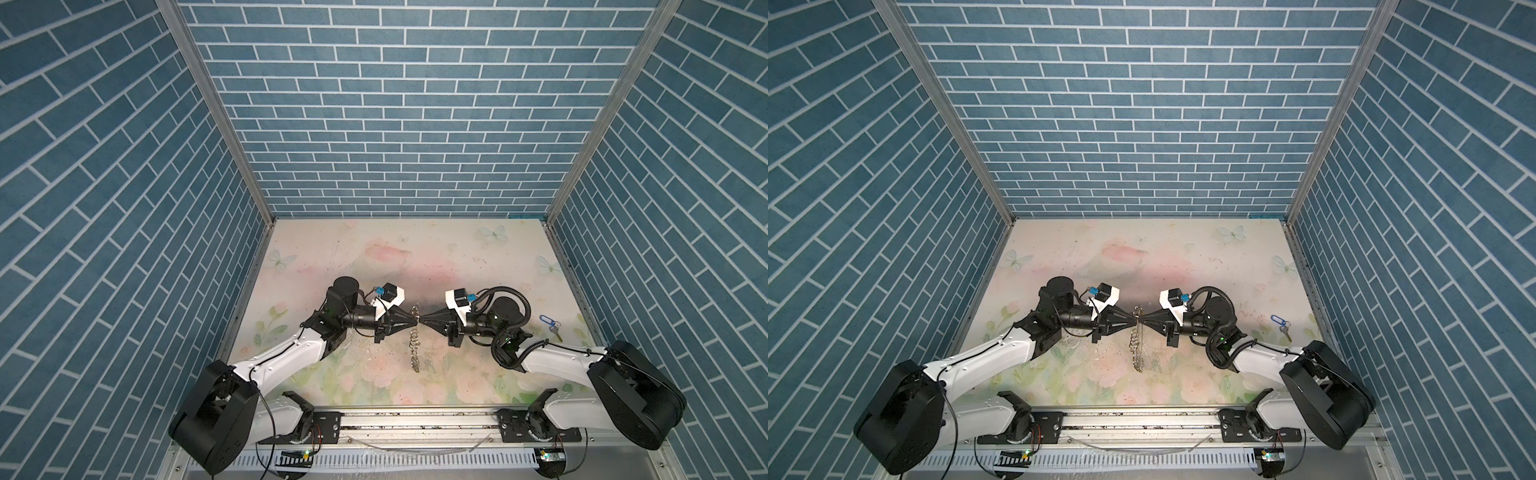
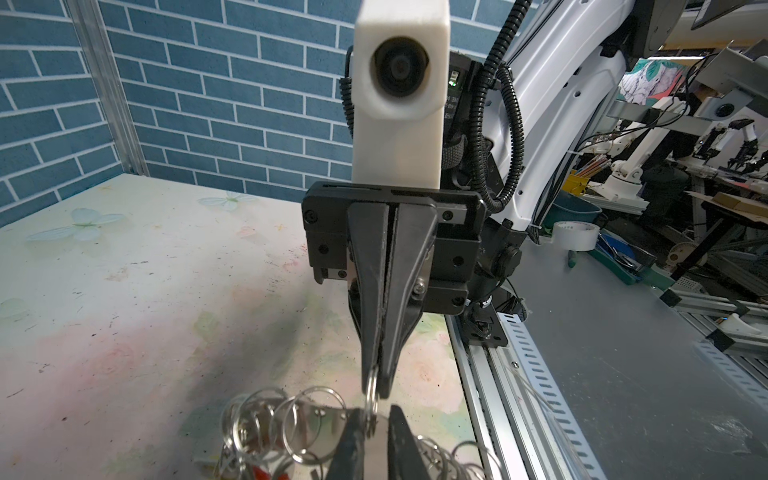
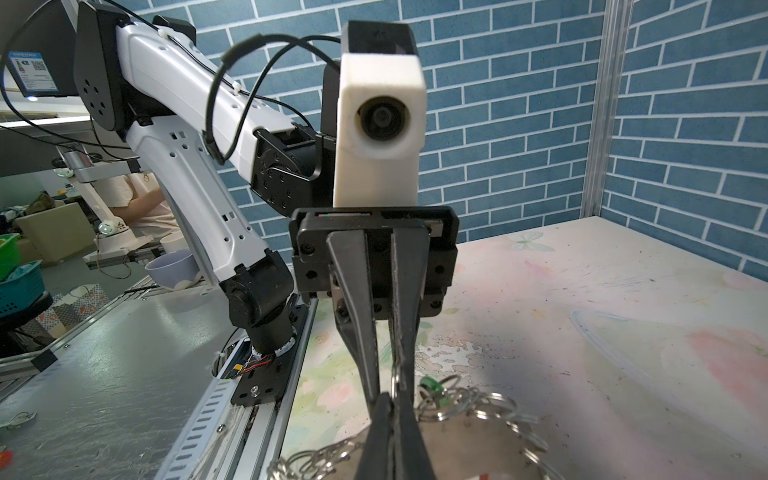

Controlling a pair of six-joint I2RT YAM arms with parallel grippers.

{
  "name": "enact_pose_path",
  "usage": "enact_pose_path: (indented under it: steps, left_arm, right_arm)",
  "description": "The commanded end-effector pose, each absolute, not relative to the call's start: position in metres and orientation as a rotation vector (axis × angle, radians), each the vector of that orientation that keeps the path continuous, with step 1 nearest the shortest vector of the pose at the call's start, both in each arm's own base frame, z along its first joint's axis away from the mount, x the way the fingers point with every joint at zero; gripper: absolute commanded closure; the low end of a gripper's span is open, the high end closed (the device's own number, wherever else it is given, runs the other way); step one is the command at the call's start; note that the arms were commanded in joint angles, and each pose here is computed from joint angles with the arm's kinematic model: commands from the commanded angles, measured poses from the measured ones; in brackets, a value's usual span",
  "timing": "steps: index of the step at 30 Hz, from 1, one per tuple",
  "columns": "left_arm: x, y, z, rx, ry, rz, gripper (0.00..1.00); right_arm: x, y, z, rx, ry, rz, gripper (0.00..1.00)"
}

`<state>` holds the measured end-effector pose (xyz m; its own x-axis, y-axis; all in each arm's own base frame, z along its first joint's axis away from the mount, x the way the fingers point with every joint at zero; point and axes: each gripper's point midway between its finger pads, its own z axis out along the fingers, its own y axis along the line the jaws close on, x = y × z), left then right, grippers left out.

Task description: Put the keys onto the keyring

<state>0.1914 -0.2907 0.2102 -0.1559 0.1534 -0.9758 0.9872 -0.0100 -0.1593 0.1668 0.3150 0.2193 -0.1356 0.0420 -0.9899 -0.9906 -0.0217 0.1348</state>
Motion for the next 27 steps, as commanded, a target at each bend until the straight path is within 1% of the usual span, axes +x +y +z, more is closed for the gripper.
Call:
enact_pose_path:
  steps: [1, 8, 15, 21, 22, 24, 25, 27]
  left_arm:
    - [0.188, -0.293, 0.218, 1.272, 1.388, -1.287, 0.86]
    - [0.188, -0.294, 0.217, 1.276, 1.392, -1.295, 0.9]
    - [0.189, -0.293, 0.215, 1.277, 1.404, -1.283, 0.98]
    - [0.19, -0.292, 0.214, 1.285, 1.425, -1.255, 1.0]
    - [0.19, -0.291, 0.213, 1.286, 1.429, -1.251, 1.0]
    - [0.19, -0.291, 0.212, 1.288, 1.439, -1.238, 1.0]
    - [0.191, -0.29, 0.211, 1.289, 1.445, -1.232, 1.0]
    - [0.192, -0.29, 0.21, 1.29, 1.458, -1.219, 1.0]
  right_arm:
    - [0.162, 0.316, 0.233, -1.127, 1.198, 1.361, 1.0]
    - [0.161, 0.317, 0.234, -1.126, 1.195, 1.36, 1.0]
    - [0.163, 0.317, 0.232, -1.12, 1.201, 1.353, 1.0]
    - [0.165, 0.317, 0.227, -1.124, 1.242, 1.337, 1.0]
    - [0.165, 0.317, 0.226, -1.128, 1.254, 1.33, 0.94]
    - [0.167, 0.315, 0.225, -1.131, 1.28, 1.299, 0.79]
    - [0.168, 0.312, 0.224, -1.129, 1.294, 1.268, 0.74]
    - [0.171, 0.306, 0.222, -1.12, 1.322, 1.199, 0.67]
